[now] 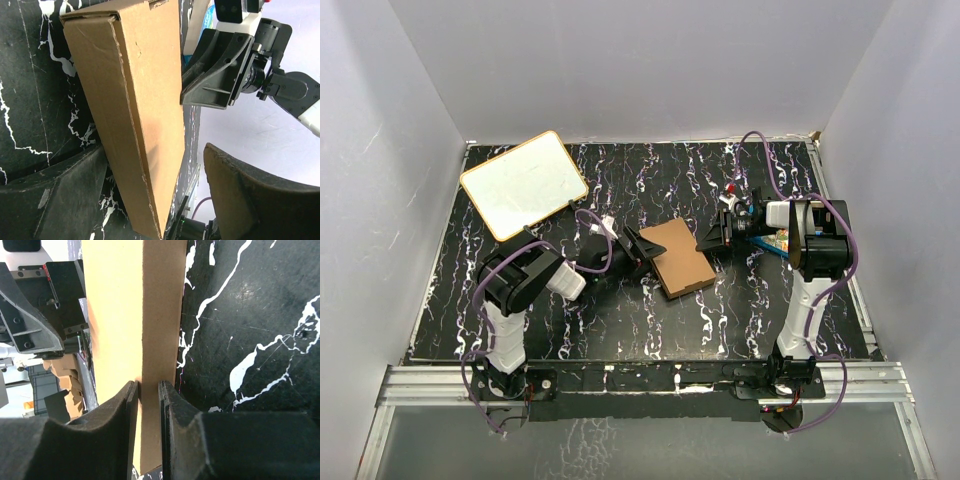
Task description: Fold the paper box
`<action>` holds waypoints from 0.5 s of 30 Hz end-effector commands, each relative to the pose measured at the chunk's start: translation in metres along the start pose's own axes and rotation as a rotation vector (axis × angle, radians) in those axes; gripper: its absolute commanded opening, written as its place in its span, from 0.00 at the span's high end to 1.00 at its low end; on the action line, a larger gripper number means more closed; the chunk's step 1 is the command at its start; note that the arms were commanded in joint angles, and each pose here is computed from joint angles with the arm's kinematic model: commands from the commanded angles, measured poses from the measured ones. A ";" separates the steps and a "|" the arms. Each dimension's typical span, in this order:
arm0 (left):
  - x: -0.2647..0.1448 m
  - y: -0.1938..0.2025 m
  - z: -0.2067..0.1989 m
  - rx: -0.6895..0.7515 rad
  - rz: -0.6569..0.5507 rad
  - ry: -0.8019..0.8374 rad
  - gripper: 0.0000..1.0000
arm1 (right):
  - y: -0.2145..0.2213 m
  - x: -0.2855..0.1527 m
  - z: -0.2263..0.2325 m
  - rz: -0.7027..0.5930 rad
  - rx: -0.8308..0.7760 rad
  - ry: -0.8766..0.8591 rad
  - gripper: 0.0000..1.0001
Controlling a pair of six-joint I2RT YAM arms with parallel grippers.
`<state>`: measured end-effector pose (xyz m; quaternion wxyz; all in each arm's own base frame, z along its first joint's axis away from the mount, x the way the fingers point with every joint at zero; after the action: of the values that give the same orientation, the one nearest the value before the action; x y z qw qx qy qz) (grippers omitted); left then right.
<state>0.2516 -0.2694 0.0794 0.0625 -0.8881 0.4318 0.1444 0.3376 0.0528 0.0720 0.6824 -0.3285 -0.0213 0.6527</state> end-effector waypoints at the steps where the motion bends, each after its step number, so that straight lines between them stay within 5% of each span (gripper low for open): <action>1: -0.003 0.004 0.011 0.029 0.006 -0.025 0.24 | 0.015 -0.001 -0.043 0.085 -0.054 0.244 0.76; 15: -0.004 0.005 -0.018 0.084 0.007 0.198 0.31 | 0.015 -0.001 -0.042 0.086 -0.055 0.231 0.76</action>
<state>0.2496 -0.2699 0.0814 0.0584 -0.8928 0.4374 0.0907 0.3390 0.0504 0.0707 0.6845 -0.3183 -0.0187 0.6555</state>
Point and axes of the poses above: each gripper's point midway between its finger pads, its own x axis out along the fingers, its own z axis along the line the jaws close on, y = z × x, the point moved 10 cm from there along -x, back along the fingers, and after that the axes turned 13 degrees about -x, right-handed, at the moved point
